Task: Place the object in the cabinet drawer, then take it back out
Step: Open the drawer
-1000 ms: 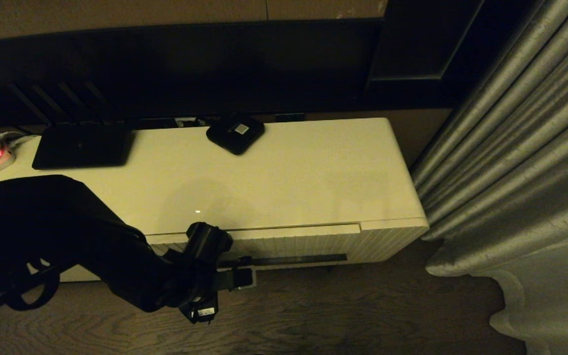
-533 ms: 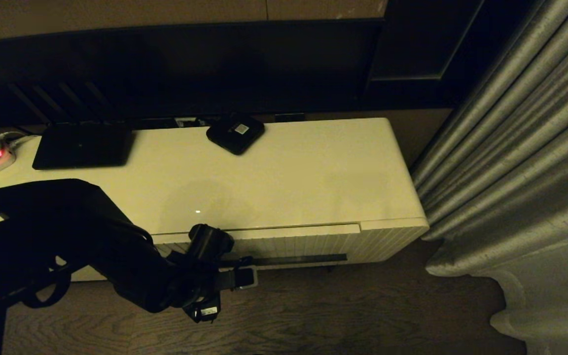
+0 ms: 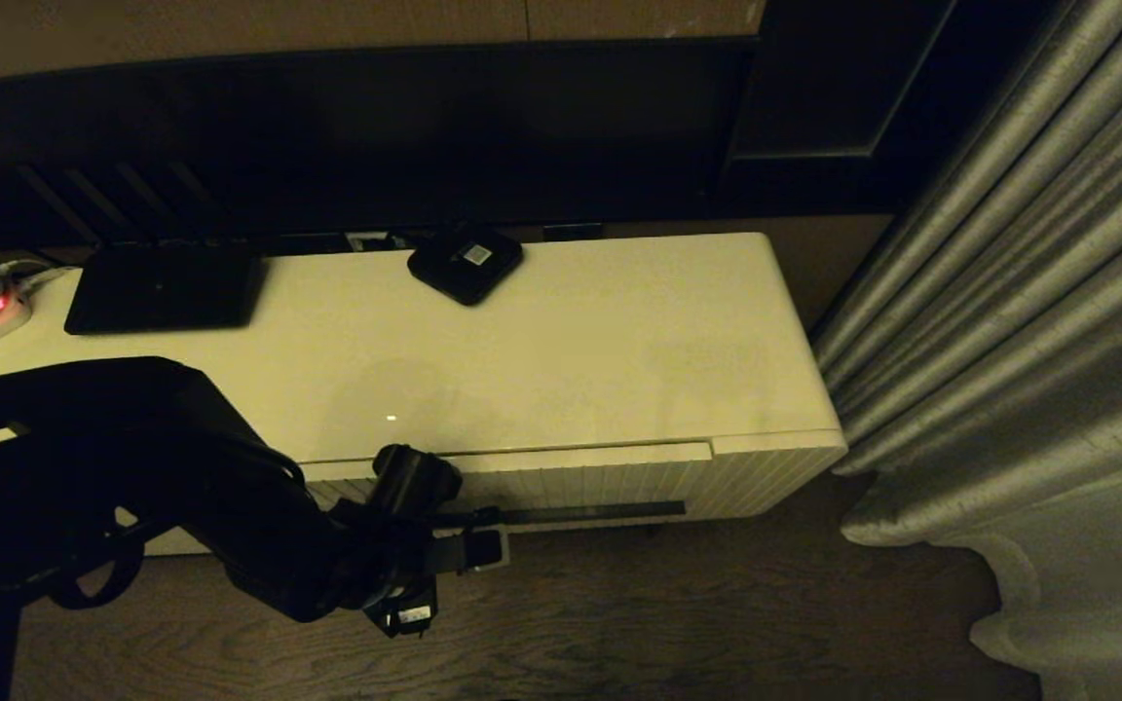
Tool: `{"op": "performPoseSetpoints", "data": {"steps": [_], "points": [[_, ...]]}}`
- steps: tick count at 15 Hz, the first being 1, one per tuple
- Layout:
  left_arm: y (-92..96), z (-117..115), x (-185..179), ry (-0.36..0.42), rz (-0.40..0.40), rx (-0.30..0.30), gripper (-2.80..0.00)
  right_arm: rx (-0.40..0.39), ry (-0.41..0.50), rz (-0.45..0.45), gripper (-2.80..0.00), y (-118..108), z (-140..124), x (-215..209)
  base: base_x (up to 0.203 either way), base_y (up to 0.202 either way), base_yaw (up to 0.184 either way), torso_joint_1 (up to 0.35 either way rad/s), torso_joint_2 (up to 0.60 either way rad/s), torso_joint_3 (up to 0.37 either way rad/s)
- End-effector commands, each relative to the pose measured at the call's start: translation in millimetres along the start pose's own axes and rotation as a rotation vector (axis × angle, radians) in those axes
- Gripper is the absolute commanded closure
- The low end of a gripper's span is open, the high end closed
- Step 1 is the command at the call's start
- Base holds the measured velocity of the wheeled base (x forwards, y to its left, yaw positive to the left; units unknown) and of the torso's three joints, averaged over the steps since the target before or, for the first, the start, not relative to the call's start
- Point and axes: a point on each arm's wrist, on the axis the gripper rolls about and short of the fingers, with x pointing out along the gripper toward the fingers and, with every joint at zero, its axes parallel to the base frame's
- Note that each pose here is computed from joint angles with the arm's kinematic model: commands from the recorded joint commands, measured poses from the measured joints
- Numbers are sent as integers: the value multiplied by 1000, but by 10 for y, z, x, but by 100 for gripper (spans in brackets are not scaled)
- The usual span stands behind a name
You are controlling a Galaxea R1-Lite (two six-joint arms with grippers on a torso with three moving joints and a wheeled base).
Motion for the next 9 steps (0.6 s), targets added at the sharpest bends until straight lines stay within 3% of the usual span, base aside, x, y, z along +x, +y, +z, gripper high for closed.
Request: {"op": "performPoseSetpoints", "data": {"steps": [1, 9], "points": [[-42, -25, -28, 0, -16, 13, -280, 0, 0, 1, 0, 0, 1, 1, 0, 0, 0, 0, 0, 0], [-196, -106, -110, 13, -59, 32, -280, 0, 0, 1, 0, 0, 1, 1, 0, 0, 0, 0, 0, 0]]}}
